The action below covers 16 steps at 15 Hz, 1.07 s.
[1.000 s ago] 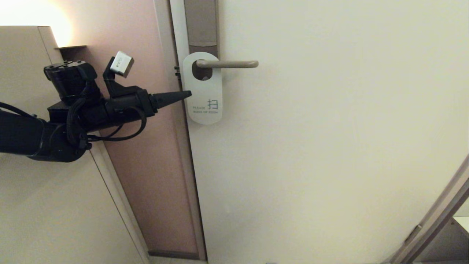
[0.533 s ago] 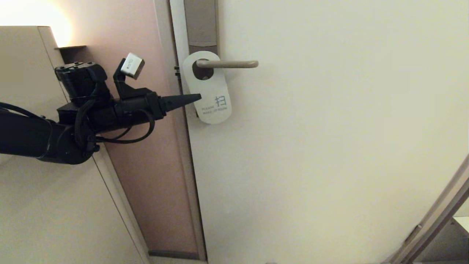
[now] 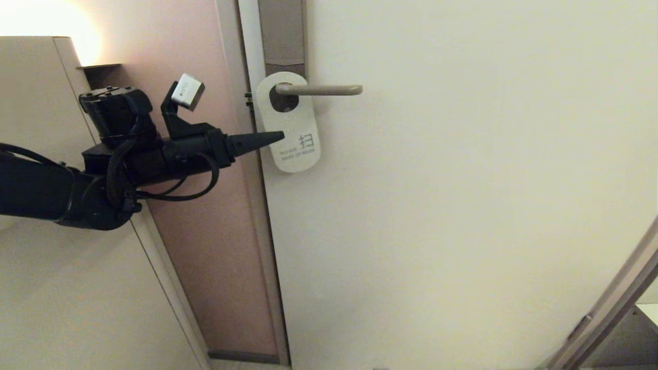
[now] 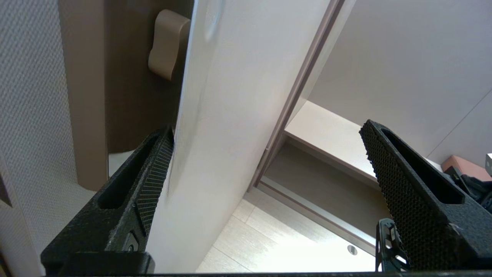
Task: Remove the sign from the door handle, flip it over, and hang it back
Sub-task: Take down the sign
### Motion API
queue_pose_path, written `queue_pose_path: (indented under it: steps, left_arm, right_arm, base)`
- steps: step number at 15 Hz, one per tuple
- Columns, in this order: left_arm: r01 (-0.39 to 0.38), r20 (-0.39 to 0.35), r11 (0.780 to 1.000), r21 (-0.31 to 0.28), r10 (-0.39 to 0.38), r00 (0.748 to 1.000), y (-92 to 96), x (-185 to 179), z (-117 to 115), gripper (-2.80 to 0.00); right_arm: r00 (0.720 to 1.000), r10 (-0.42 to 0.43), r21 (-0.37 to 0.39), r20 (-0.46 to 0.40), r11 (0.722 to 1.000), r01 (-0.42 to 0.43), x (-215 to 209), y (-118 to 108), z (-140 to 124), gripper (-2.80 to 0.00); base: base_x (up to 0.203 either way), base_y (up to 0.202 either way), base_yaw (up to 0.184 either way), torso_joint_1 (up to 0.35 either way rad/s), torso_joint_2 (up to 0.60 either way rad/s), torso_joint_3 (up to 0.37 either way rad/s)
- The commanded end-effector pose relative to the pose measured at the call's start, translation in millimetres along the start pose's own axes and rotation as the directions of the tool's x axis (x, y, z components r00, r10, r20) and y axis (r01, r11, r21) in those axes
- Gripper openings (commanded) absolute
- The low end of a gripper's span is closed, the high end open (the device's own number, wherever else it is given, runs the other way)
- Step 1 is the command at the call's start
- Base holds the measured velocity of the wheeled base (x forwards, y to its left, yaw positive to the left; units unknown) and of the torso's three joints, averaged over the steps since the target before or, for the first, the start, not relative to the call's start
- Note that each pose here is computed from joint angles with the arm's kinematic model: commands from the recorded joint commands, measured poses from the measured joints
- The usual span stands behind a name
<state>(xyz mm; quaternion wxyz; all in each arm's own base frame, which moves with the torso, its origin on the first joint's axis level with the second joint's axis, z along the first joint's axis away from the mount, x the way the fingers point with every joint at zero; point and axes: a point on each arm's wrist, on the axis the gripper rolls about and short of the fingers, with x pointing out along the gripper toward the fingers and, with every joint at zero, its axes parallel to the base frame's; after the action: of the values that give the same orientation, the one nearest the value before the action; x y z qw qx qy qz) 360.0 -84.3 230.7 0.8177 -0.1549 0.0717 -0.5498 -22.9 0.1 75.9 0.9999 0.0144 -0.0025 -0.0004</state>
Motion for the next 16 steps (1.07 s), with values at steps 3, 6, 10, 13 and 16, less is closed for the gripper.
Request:
queue_pose_path:
  steps: [3,6,10,13,16]
  left_arm:
    - [0.029,0.007,0.999,0.022,-0.029,1.0,-5.7,6,5,0.0]
    - [0.05,0.021,0.997,0.051,-0.051,0.998,-10.9,12,14,0.0]
    - [0.06,0.024,0.996,0.061,-0.061,0.998,-13.3,16,16,0.0]
    - [0.055,0.026,0.996,0.073,-0.057,0.998,-2.3,21,9,0.0]
    - [0.041,0.035,0.997,0.072,-0.044,0.998,4.8,27,1,0.0]
  right_arm:
    - [1.0,0.001,0.0,0.0,1.0,-0.001,0,0,0,-2.8]
    - [1.0,0.001,0.0,0.0,1.0,-0.001,0,0,0,-2.8]
    - [1.0,0.001,0.0,0.0,1.0,-0.001,0,0,0,-2.8]
    - [1.0,0.001,0.0,0.0,1.0,-0.001,0,0,0,-2.8]
    - [1.0,0.001,0.0,0.0,1.0,-0.001,0,0,0,-2.8]
  base:
    - [0.0,0.0,0.0,0.0,0.0,0.0]
    - [0.0,0.0,0.0,0.0,0.0,0.0]
    - [0.0,0.0,0.0,0.0,0.0,0.0]
    - [0.0,0.0,0.0,0.0,0.0,0.0]
    - [0.0,0.0,0.0,0.0,0.0,0.0]
